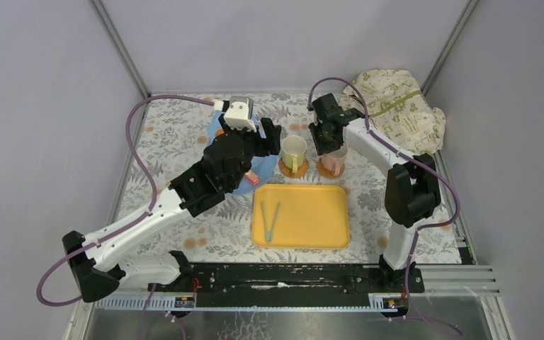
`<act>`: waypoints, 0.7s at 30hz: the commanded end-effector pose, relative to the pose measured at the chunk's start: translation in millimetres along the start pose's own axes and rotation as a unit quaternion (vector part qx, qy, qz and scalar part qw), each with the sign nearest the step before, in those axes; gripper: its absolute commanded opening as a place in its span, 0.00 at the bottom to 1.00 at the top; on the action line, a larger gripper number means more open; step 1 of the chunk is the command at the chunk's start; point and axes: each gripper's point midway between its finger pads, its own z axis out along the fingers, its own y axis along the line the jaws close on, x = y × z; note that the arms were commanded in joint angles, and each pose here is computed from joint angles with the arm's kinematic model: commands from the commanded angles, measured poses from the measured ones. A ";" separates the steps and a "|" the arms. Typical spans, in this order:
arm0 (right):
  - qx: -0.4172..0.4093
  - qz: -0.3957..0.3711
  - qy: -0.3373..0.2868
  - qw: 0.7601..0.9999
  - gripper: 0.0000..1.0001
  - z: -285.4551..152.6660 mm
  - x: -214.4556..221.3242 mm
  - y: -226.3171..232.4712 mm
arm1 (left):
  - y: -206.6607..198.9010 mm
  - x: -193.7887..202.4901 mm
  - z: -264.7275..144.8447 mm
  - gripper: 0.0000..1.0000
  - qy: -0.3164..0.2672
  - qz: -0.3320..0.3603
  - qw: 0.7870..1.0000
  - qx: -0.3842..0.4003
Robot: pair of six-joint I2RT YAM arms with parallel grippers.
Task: Serve the afternoon tea
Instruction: Place the cup on the coaster.
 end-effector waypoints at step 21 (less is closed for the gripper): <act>0.011 -0.003 -0.078 0.997 0.39 -57.8 -38.5 0.2 | -7.2 -15.6 5.0 0.79 -0.010 -0.015 1.000 0.003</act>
